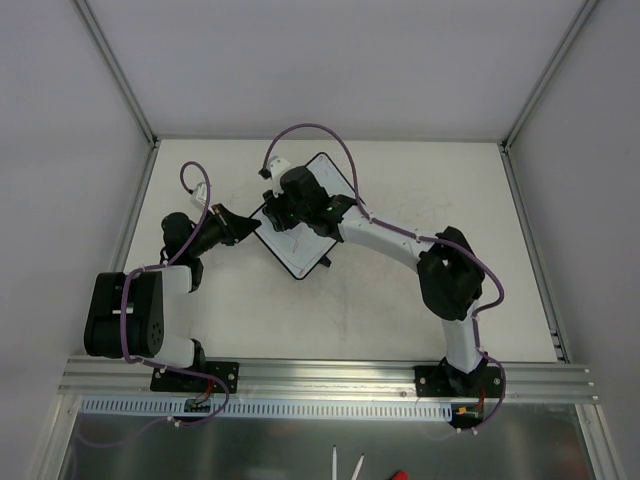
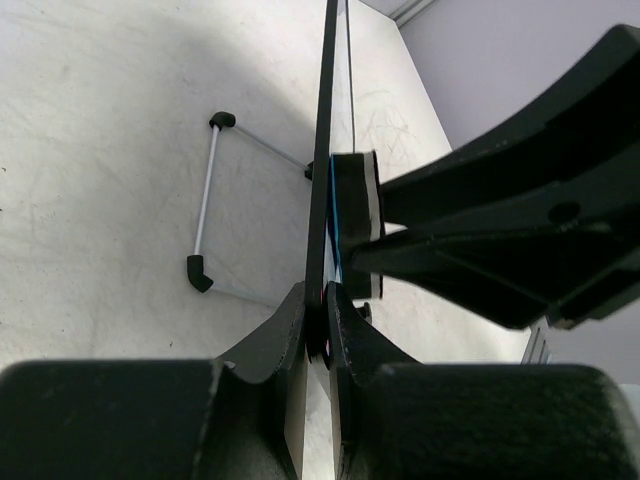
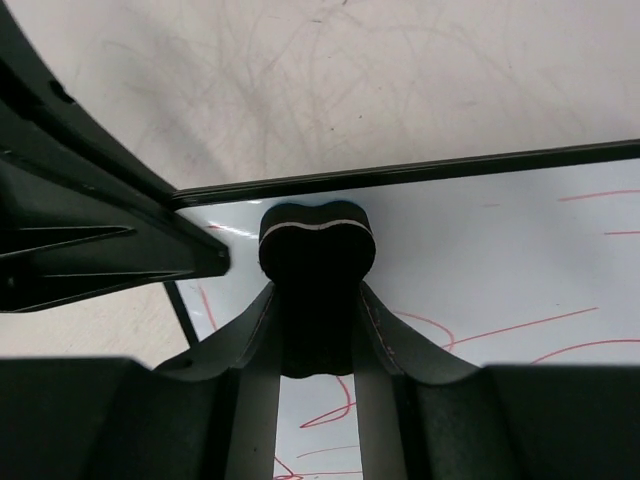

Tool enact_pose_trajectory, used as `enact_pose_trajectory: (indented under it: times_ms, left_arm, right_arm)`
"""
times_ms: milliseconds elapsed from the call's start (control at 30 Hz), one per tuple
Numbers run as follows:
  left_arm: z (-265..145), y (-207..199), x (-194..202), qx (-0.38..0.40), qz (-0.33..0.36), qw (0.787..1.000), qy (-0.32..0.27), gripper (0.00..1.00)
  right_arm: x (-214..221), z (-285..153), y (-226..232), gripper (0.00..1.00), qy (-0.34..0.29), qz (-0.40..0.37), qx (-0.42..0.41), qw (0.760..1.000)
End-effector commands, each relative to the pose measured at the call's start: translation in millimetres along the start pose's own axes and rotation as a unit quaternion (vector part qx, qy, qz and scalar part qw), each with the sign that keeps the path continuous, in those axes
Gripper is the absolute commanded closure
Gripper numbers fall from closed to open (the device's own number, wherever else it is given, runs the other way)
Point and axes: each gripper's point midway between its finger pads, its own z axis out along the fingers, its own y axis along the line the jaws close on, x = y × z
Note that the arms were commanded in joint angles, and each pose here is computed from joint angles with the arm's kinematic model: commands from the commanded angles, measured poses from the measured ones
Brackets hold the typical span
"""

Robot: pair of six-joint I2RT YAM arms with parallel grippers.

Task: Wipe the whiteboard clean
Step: Hold the whiteboard at the whiteboard stand.

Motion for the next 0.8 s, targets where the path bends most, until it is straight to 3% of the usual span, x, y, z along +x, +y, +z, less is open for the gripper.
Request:
enact_pose_trajectory:
  times_ms: [0,400,767]
  left_arm:
    - [3.9,-15.6,-18.2,0.027,0.069,0.997,-0.021,1.0]
    - [3.4,-15.6,-17.9,0.026,0.071,0.997,-0.02,1.0]
    - [3.9,-14.2,-17.5,0.024,0.07,0.997,-0.018,1.0]
  right_arm:
    - [19.8,2.1,-62.7,1.0,0.037,0.031,0.075,0.996]
    - [5.3,2.6,-130.6,1.0,0.038,0.058,0.126,0.99]
    - [-6.9,5.2,-147.8,1.0,0.035,0.042,0.131,0.99]
